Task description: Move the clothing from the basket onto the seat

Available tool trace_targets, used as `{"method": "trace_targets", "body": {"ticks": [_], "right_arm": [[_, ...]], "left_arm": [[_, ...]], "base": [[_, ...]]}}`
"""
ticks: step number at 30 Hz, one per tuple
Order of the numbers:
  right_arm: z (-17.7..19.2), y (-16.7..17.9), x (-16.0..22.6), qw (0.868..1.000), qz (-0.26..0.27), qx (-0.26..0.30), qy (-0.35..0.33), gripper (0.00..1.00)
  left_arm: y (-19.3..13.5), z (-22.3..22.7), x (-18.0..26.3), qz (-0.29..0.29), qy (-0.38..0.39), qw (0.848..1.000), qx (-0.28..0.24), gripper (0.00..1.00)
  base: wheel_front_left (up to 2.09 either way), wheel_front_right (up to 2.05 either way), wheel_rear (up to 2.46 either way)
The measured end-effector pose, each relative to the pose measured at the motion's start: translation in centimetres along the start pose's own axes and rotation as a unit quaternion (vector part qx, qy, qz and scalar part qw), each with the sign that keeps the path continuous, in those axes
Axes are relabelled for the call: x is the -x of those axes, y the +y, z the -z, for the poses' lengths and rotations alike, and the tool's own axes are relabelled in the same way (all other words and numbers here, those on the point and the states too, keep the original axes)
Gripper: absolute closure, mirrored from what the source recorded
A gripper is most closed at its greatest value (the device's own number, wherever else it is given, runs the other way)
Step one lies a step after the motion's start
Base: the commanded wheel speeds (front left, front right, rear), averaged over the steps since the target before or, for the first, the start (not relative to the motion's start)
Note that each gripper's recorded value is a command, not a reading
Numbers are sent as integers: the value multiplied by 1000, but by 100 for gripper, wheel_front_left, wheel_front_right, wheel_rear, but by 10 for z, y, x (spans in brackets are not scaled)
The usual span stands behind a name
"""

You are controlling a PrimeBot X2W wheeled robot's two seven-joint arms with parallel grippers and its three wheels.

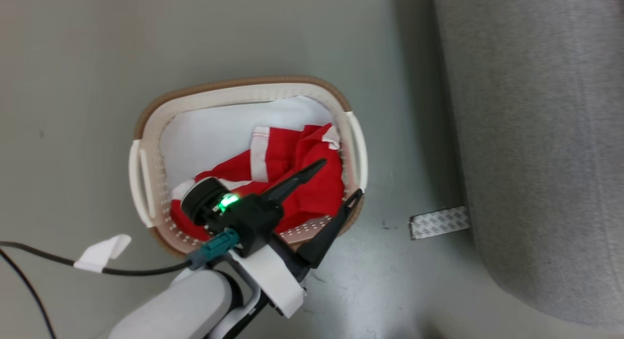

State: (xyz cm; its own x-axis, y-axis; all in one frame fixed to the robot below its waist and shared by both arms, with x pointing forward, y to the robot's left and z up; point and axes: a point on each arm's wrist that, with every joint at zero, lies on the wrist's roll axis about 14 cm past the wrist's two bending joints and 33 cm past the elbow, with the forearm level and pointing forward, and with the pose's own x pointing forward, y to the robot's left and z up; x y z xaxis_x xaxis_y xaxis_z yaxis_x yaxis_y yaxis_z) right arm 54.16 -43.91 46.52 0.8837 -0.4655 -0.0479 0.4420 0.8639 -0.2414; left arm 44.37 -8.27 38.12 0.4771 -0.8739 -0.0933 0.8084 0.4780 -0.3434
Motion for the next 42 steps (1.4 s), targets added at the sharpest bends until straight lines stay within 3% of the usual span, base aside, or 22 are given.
{"method": "trace_targets", "body": {"ticks": [2, 4, 11, 26, 33, 42], "right_arm": [[30, 3, 6, 999, 5, 5, 35, 100], [49, 1, 15, 998, 18, -8, 57, 0], [59, -1, 50, 997, 22, -24, 70, 0], [18, 8, 169, 998, -23, -60, 5, 0], [-21, 36, 200, 992, -80, -90, -48, 0], [-41, 88, 253, 973, -183, -118, -70, 0]], "left_arm": [[9, 8, 6, -17, 9, 1000, 13, 0], [15, 12, 11, -30, 14, 999, 13, 0], [23, -3, 18, -65, -6, 998, 18, 0], [21, -46, 69, -176, -54, 983, 7, 0], [14, -86, 107, -239, -111, 964, -22, 0], [1, -103, 188, -344, -162, 924, -50, 0]], "base": [[0, 0, 0], [0, 0, 0], [0, 0, 0], [0, 0, 0], [0, 0, 0], [0, 0, 0]]}}
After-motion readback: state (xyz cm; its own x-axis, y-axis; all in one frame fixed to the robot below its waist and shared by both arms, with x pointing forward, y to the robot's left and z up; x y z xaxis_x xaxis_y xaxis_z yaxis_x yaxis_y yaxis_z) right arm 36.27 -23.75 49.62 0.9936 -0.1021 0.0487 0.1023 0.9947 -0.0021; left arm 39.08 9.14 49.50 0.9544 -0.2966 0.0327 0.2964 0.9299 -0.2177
